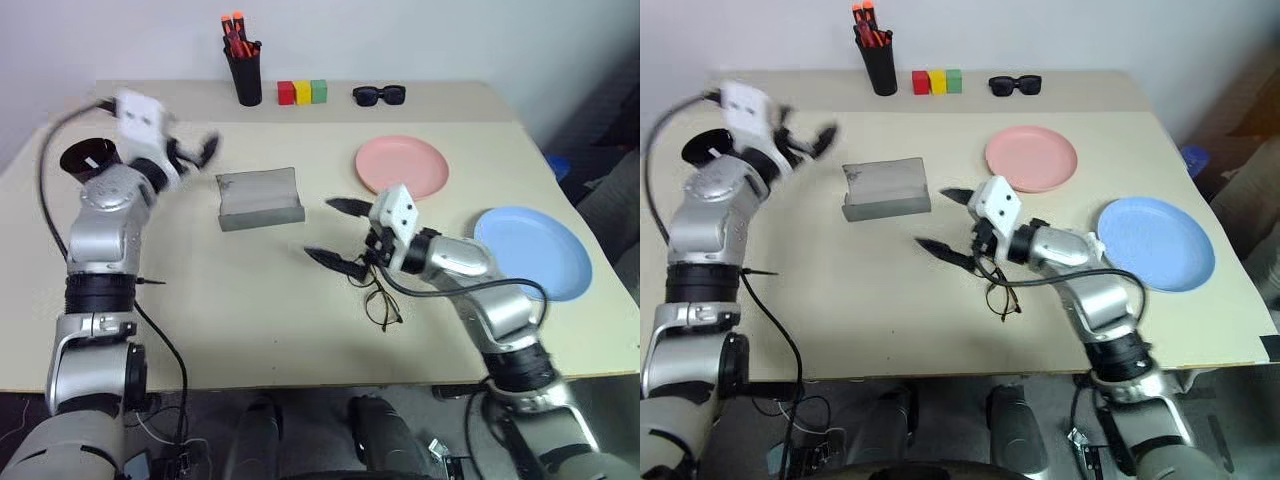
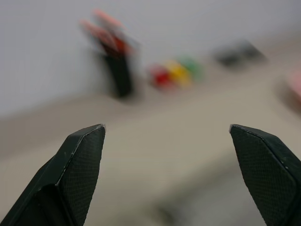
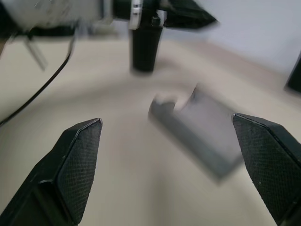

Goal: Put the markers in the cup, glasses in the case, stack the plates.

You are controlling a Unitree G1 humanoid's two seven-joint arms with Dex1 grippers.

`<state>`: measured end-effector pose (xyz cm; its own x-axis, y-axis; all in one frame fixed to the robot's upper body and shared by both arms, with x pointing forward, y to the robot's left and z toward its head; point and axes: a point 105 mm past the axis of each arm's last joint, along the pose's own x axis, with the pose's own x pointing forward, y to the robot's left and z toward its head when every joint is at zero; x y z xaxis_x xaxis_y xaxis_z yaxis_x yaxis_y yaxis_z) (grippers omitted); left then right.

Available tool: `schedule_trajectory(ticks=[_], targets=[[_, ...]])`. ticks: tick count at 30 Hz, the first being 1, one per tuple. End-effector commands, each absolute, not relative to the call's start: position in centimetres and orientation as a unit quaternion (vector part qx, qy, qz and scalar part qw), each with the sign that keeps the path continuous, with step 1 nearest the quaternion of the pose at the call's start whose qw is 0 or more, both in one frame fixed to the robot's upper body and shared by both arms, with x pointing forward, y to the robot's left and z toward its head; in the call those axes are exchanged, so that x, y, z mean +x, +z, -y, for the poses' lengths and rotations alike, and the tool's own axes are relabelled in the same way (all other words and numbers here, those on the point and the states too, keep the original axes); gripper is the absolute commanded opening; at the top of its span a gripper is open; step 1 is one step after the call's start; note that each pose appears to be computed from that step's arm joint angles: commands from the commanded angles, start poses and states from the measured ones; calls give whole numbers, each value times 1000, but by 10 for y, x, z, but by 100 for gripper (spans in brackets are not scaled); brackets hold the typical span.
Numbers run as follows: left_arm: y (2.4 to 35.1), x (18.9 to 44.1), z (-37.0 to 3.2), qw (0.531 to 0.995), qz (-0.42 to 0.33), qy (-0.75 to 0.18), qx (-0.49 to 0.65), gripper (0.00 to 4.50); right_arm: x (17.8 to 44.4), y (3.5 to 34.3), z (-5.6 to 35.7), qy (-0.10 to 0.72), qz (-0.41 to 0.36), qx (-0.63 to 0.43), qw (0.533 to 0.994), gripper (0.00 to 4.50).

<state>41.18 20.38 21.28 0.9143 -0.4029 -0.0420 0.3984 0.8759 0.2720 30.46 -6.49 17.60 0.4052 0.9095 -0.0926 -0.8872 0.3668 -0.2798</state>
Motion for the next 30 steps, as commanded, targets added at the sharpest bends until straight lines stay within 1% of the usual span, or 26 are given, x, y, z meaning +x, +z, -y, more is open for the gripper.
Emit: schedule_trajectory(ticks=[1,3,7,10,14,16,18,21,23,24,27,30], targets=[[193,400,-181,939,-62,-293,171,447,299,187,84,545,27,-154,824,450],[178,397,-174,924,-100,-322,180,447,301,189,99,527,14,-162,834,450],[158,397,-168,901,-152,-354,198,447,301,194,123,497,3,-173,851,450],[148,400,-167,889,-176,-366,212,447,301,191,137,477,-6,-185,859,450],[144,399,-165,874,-192,-389,219,447,299,187,146,464,-11,-190,865,450],[144,401,-166,872,-192,-392,223,395,298,185,148,462,-12,-190,866,450],[147,404,-167,874,-187,-389,222,322,297,182,149,460,-13,-190,867,450],[149,405,-168,874,-182,-389,228,169,296,179,149,460,-15,-192,867,450],[150,403,-169,869,-174,-398,236,47,296,179,148,461,-15,-193,866,450],[150,401,-169,866,-172,-404,240,2,296,180,147,461,-15,-193,866,450],[152,389,-168,849,-151,-433,263,2,297,181,147,463,-14,-195,865,450],[154,363,-163,808,-126,-494,295,2,297,181,145,469,-15,-196,861,450]])
